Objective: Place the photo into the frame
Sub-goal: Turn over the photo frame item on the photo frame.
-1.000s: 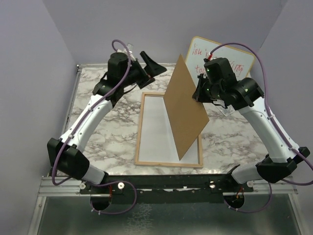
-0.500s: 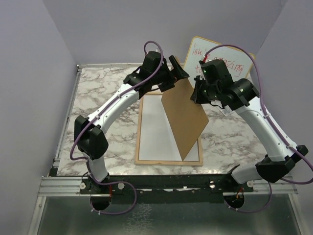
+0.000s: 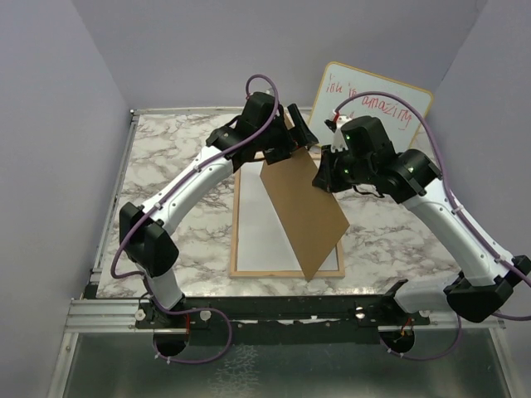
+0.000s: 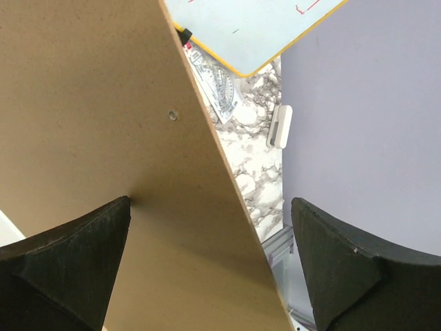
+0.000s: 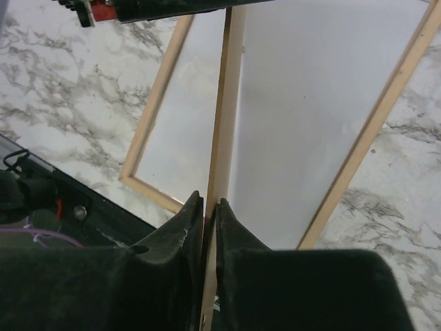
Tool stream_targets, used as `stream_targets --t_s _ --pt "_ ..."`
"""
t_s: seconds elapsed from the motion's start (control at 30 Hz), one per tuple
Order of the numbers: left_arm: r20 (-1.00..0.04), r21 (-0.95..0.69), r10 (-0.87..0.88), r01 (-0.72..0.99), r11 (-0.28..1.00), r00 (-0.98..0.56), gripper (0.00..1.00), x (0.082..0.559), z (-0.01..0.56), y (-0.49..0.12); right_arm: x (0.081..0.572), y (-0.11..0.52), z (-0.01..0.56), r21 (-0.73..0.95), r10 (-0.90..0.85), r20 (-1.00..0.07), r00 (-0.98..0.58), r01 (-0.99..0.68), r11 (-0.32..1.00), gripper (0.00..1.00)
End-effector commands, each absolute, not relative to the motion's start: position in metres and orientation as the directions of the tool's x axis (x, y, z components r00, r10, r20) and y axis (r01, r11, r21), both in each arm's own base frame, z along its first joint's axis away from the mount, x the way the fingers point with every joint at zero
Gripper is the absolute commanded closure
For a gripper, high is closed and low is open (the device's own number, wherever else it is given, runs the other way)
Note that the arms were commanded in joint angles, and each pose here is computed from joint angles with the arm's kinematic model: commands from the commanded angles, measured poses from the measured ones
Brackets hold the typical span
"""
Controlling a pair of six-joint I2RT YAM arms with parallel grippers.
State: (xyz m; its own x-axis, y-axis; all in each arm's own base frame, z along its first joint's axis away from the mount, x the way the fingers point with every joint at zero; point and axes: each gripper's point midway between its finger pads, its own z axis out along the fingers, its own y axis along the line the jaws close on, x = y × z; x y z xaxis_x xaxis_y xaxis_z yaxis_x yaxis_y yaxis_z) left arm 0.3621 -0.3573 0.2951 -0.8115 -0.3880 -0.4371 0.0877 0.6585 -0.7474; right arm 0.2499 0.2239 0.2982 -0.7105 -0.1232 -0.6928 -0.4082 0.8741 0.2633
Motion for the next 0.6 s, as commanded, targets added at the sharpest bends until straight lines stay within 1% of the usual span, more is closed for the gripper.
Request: stream_targets --t_s 0.0,0.23,0.3,0.43,0.57 --pt "-0.487 -0.708 -0.378 0.103 0.698 -0.787 0.01 0.355 0.304 -0.344 0.232 0.246 0.317 0.333 -0.156 -0.729 -0.667 -0.545 0.769 0.84" --pt "-0.476 -0.670 -0.340 0.083 0.738 -0.811 0.01 0.347 0.286 -0.343 0.216 0.261 0.305 0.356 -0.212 -0.714 -0.668 -0.606 0.711 0.77" --pt "-0.484 -0.658 -0.343 0.076 0.749 -0.805 0.01 0.345 0.286 -0.337 0.212 0.264 0.306 0.371 -0.212 -0.718 -0.663 -0.621 0.690 0.71" --pt "-0.501 -0.639 -0.347 0.068 0.766 -0.793 0.01 0.340 0.288 -0.326 0.200 0.271 0.316 0.419 -0.189 -0.741 -0.645 -0.663 0.621 0.53" --pt "-0.504 -0.627 -0.341 0.065 0.776 -0.794 0.01 0.334 0.288 -0.320 0.184 0.283 0.328 0.479 -0.177 -0.753 -0.634 -0.712 0.513 0.43"
